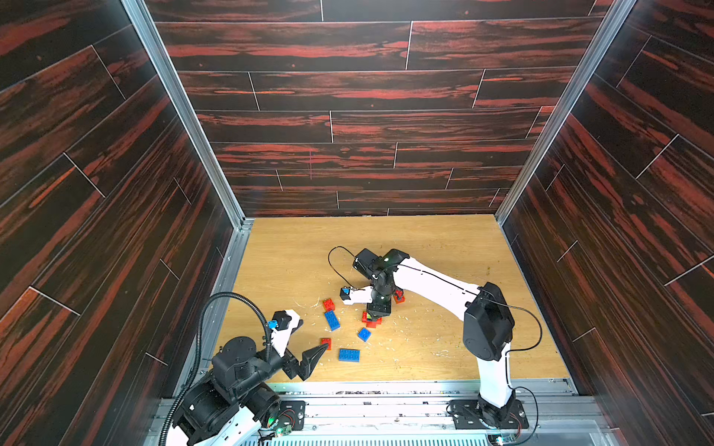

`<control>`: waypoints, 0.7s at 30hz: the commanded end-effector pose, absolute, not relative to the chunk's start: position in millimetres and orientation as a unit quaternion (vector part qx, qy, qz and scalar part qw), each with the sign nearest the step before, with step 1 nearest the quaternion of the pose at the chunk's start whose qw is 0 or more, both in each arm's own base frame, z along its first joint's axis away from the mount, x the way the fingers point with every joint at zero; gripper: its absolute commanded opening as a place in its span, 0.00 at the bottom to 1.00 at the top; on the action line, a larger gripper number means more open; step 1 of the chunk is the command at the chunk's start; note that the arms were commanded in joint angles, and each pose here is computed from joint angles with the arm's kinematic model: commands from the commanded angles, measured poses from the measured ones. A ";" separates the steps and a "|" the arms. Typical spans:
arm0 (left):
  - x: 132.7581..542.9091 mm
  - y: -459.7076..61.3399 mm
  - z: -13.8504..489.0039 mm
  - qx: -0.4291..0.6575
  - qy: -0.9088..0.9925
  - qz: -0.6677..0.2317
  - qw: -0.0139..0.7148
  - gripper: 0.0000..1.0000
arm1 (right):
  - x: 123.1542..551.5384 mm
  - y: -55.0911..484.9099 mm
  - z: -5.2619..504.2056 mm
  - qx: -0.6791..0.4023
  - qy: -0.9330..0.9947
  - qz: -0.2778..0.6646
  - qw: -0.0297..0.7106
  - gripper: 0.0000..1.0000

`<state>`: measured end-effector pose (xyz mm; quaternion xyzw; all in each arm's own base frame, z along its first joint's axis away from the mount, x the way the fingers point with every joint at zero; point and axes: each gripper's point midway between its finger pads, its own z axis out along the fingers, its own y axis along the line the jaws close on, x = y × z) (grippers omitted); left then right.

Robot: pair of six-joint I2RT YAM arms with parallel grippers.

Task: Assemble the letter f with lego
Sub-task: Assemble the lego brick with the lego brick.

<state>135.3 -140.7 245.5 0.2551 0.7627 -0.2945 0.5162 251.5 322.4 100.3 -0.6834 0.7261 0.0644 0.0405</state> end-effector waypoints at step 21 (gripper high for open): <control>136.3 -141.0 243.9 0.255 0.764 -0.293 0.515 1.00 | 255.9 324.1 140.6 -0.662 0.737 0.105 0.087 0.40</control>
